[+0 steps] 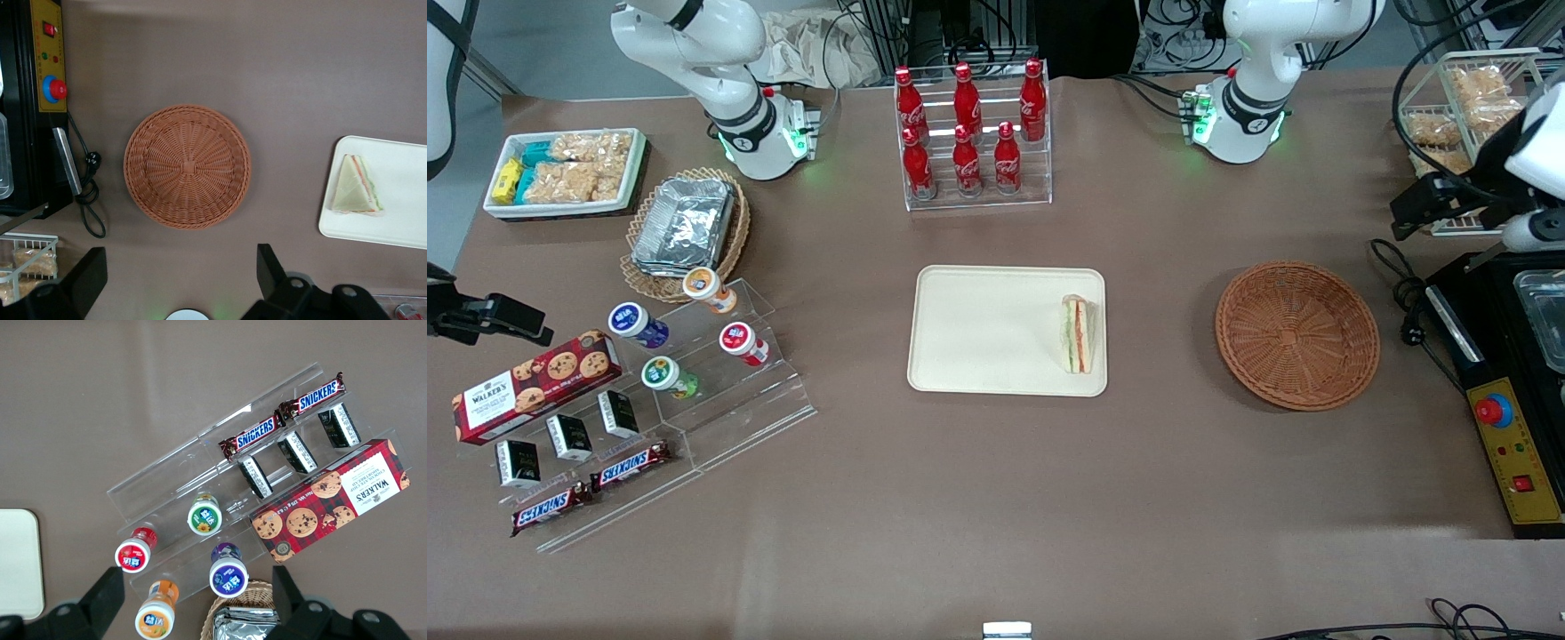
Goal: Place sandwich from basket to tray
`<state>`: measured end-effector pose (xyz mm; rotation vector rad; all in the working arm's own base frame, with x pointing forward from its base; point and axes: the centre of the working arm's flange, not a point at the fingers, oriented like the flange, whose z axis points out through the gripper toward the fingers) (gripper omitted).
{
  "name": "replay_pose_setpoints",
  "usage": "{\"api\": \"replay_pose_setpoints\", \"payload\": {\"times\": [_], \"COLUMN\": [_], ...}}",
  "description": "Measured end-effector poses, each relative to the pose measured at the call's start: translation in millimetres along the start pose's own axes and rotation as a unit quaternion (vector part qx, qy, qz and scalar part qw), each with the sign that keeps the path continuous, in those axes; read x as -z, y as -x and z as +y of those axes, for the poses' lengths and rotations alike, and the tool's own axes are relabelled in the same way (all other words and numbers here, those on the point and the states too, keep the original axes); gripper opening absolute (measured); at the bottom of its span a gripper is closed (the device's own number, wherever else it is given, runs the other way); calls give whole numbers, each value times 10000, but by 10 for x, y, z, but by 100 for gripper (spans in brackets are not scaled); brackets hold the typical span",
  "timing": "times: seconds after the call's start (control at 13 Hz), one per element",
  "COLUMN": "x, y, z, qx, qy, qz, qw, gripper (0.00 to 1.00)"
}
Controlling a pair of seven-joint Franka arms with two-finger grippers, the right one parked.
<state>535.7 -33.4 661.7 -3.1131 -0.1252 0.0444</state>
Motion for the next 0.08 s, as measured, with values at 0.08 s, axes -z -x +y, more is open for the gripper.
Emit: {"api": "replay_pose_setpoints", "payload": {"times": [0.08], "x": [-25], "y": [-15], "z": [-86], "qx": [-22], "qy": [0], "qz": [-27], "qw": [10000], "gripper": [100]}}
